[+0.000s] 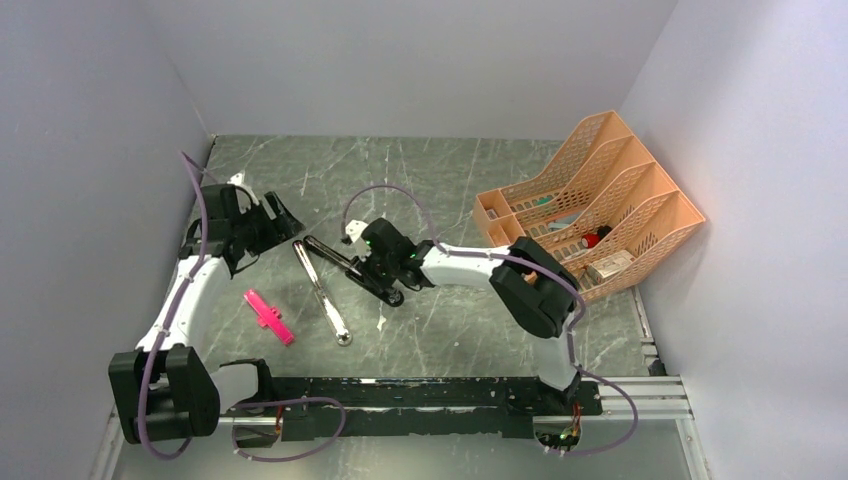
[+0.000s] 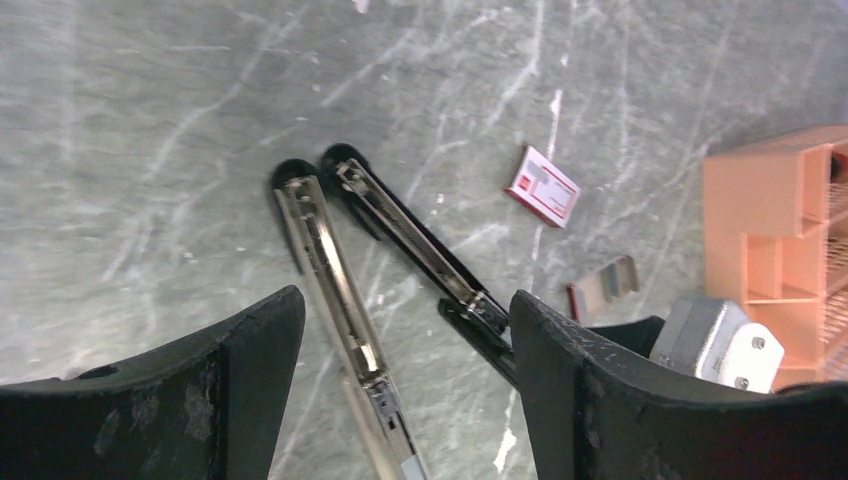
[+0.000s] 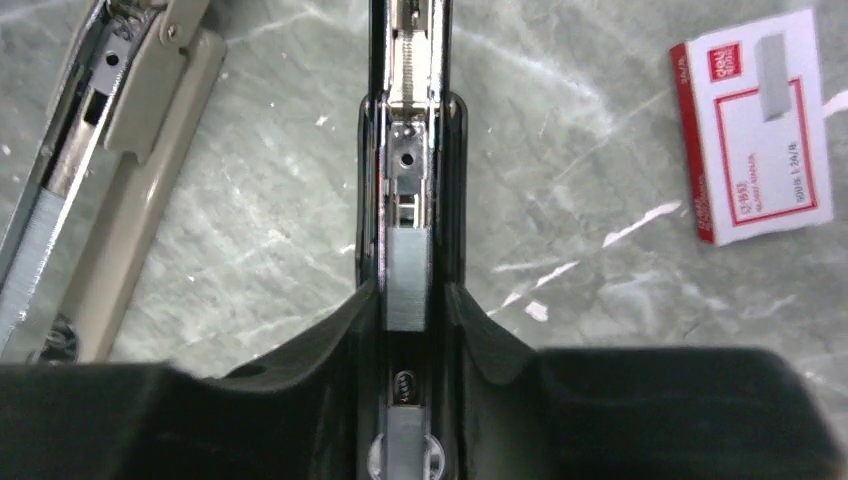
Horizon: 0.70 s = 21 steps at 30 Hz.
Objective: Load the staples into the stapler
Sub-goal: Adjust the stapler at the center of the board.
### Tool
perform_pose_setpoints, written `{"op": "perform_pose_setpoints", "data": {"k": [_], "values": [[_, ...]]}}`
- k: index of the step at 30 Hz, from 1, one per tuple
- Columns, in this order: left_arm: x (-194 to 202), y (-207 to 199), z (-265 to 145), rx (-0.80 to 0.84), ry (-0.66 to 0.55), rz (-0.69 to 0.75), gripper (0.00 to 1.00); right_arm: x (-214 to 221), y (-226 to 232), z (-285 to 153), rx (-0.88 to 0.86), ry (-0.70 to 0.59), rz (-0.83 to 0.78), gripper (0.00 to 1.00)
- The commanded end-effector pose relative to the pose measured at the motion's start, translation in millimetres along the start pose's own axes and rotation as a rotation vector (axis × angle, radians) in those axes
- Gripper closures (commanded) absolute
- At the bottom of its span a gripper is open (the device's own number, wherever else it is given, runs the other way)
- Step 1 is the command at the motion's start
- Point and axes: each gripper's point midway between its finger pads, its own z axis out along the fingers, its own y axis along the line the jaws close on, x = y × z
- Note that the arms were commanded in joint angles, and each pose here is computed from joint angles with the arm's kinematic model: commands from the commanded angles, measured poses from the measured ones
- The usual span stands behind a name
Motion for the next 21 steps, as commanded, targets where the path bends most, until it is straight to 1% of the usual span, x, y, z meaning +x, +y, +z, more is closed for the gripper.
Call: {"op": "perform_pose_setpoints", "data": {"k": [1,2,4,8,13,15,19,21], "values": [[7,-24,8,0.161,0.012,-0.066,0.21,60,-19,-11,-0.026,0.166,-0.127,0.6],[10,-26,11,0.174,0.017,-0.075,0.2,62,-21,-14,-0.027,0.158,-0.121,0.55],[14,-32,17,0.2,0.015,-0.092,0.2,56,-21,-21,-0.033,0.114,-0.104,0.49],[23,-47,24,0.227,0.021,-0.107,0.2,42,-21,-35,-0.032,0.045,-0.089,0.46],[34,-60,27,0.249,0.019,-0.118,0.2,42,-22,-49,-0.033,0.022,-0.077,0.45],[38,-61,28,0.246,0.021,-0.124,0.2,52,-19,-51,-0.043,0.03,-0.071,0.46],[42,-60,29,0.239,0.02,-0.148,0.21,59,-17,-47,-0.064,0.041,-0.065,0.5],[45,-59,30,0.234,0.03,-0.164,0.21,60,-16,-45,-0.069,0.045,-0.065,0.53]]}}
